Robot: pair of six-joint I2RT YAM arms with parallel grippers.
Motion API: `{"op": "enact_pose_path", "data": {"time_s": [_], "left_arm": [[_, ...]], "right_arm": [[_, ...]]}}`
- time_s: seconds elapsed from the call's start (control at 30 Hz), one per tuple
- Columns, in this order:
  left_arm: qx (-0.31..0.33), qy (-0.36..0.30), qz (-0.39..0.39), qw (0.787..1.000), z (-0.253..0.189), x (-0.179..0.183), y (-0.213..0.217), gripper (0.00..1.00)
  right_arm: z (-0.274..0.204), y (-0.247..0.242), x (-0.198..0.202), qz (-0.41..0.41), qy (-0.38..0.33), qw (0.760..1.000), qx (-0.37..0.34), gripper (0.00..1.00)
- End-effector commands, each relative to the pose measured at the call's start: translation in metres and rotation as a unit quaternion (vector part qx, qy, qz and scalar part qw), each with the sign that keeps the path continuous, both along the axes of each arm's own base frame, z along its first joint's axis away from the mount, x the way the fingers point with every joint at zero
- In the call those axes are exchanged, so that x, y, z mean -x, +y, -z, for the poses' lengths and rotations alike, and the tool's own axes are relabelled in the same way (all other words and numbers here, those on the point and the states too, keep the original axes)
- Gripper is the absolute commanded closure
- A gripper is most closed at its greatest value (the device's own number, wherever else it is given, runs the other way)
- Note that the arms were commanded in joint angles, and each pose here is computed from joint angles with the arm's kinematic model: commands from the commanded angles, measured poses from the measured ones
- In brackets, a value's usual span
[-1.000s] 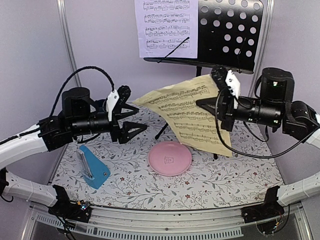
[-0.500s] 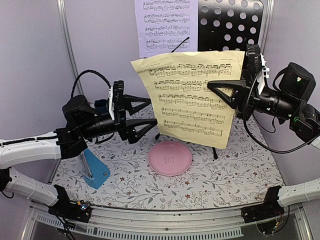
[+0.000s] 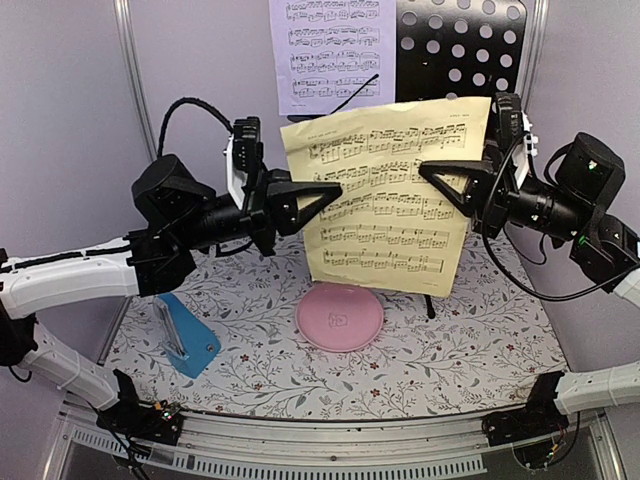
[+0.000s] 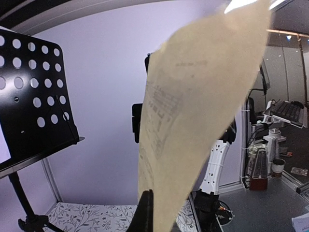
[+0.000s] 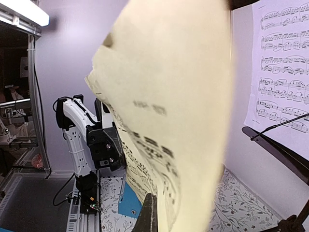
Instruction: Set up the instrument practice props
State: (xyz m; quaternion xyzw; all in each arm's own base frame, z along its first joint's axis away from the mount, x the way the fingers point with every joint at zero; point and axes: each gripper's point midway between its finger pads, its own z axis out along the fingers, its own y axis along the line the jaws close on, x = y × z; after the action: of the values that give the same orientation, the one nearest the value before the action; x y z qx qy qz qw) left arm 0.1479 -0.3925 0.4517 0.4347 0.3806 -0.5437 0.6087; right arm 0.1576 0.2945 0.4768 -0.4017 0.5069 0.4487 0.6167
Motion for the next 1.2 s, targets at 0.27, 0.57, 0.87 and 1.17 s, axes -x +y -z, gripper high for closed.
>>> {"op": "enact_pose_path", "data": {"time_s": [0.27, 0.57, 0.87, 1.17], "left_arm": [[0.018, 0.048, -0.165, 0.985, -0.071, -0.073, -0.008, 1.00], [0.051, 0.082, -0.257, 0.962, -0.128, -0.129, 0.008, 1.00], [0.051, 0.106, -0.278, 0.953, -0.156, -0.165, -0.006, 1.00], [0.072, 0.136, -0.263, 0.952, -0.164, -0.194, -0.007, 1.00]], "right_arm": [[-0.041, -0.090, -0.058, 0.277, -0.011, 0.957, -0.088, 0.21], [-0.061, -0.165, -0.085, 0.481, -0.013, 0.870, -0.110, 0.35], [-0.064, -0.175, -0.125, 0.483, 0.020, 0.863, -0.148, 0.35], [-0.068, -0.169, -0.152, 0.436, 0.047, 0.883, -0.165, 0.40]]}}
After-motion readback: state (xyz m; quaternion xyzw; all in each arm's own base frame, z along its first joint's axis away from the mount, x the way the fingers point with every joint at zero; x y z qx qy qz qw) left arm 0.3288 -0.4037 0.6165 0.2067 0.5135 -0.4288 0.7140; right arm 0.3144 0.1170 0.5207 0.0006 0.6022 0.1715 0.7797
